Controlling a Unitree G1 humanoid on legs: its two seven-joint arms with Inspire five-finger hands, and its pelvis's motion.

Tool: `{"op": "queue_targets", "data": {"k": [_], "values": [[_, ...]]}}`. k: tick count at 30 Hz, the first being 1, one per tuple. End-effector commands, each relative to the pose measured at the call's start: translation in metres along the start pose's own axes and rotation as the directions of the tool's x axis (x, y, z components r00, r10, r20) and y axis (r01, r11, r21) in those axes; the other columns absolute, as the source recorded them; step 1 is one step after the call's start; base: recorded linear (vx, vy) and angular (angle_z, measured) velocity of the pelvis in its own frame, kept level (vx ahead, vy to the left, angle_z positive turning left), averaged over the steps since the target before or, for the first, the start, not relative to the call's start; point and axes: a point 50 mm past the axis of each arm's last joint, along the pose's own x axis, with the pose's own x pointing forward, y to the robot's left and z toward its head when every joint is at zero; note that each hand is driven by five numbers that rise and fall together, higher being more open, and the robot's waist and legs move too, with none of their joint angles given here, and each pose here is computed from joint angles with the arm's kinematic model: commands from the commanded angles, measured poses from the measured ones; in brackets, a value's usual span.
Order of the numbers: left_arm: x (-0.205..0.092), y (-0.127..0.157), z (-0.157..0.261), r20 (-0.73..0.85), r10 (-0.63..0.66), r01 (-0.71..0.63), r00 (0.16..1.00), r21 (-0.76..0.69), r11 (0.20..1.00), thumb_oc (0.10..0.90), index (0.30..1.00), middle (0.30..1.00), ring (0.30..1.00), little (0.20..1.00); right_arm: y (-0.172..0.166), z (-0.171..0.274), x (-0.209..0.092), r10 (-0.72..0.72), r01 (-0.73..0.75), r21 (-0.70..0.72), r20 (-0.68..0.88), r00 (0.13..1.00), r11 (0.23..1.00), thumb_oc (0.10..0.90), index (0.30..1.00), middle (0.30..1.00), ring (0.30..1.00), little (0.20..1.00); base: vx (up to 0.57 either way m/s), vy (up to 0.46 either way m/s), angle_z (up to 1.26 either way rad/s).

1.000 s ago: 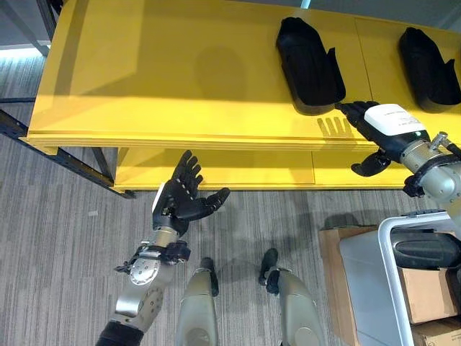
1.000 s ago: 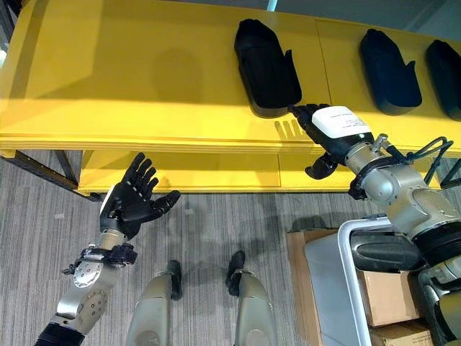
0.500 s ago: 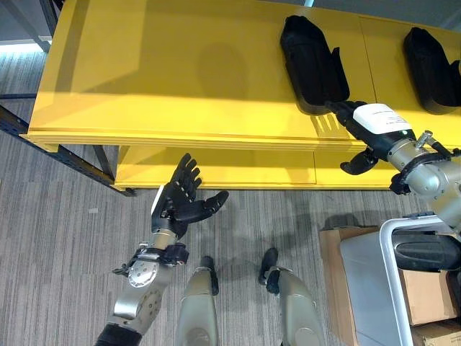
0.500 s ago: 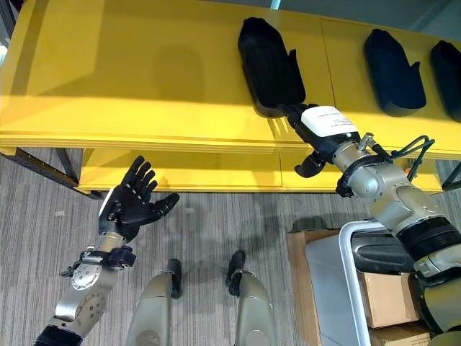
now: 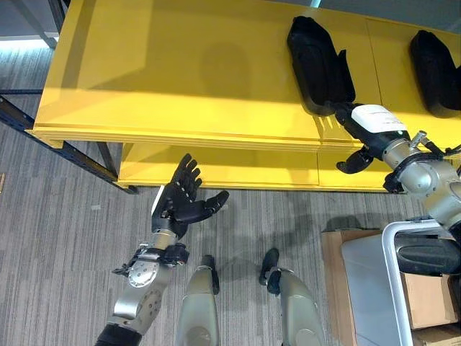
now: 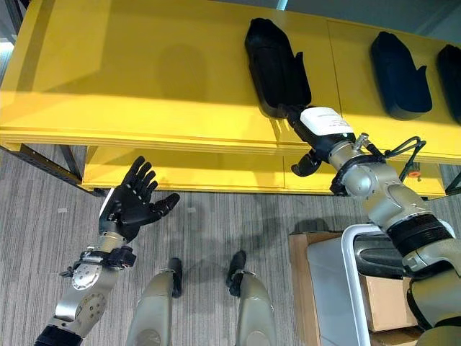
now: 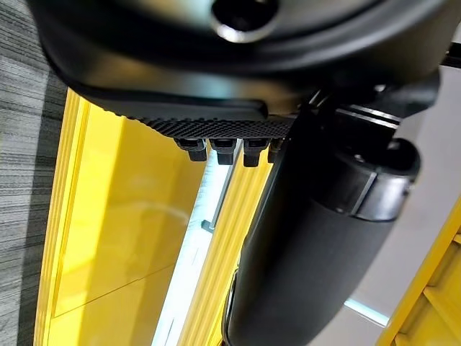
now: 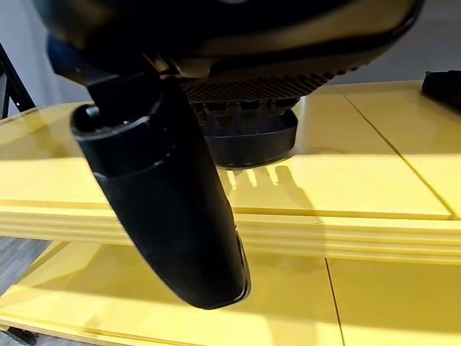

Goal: Move parts from the plastic box to the shelf.

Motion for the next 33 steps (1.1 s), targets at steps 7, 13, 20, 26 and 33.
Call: {"op": "queue_targets", "data": {"k": [7, 13, 20, 26, 33], "values": [[0.002, -0.020, 0.035, 0.185, -0.140, 0.139, 0.973, 0.020, 0.990, 0.900, 1.000, 1.000, 1.000, 1.000, -0.052, 0.010, 0.018, -0.178, 0.178, 0.009, 0.027, 0.984, 0.984, 0.900, 1.000, 1.000, 1.000, 1.000, 0.00, 0.000, 0.00], [0.002, -0.020, 0.035, 0.187, -0.138, 0.137, 0.973, 0.018, 0.990, 0.900, 1.000, 1.000, 1.000, 1.000, -0.050, 0.018, 0.022, -0.162, 0.161, 0.028, 0.051, 0.985, 0.987, 0.900, 1.000, 1.000, 1.000, 1.000, 0.00, 0.000, 0.00], [0.002, -0.020, 0.035, 0.187, -0.138, 0.136, 0.973, 0.020, 0.990, 0.900, 1.000, 1.000, 1.000, 1.000, -0.048, 0.024, 0.026, -0.156, 0.152, 0.050, 0.069, 0.985, 0.987, 0.900, 1.000, 1.000, 1.000, 1.000, 0.00, 0.000, 0.00], [0.002, -0.019, 0.037, 0.195, -0.132, 0.130, 0.972, 0.020, 0.991, 0.900, 1.000, 1.000, 1.000, 1.000, -0.052, 0.027, 0.028, -0.172, 0.168, 0.051, 0.077, 0.982, 0.984, 0.900, 1.000, 1.000, 1.000, 1.000, 0.00, 0.000, 0.03], [0.002, -0.018, 0.038, 0.201, -0.125, 0.124, 0.972, 0.015, 0.992, 0.900, 1.000, 1.000, 1.000, 1.000, -0.061, 0.032, 0.031, -0.196, 0.193, 0.039, 0.090, 0.977, 0.980, 0.900, 1.000, 1.000, 1.000, 1.000, 0.00, 0.003, 0.02]]}}
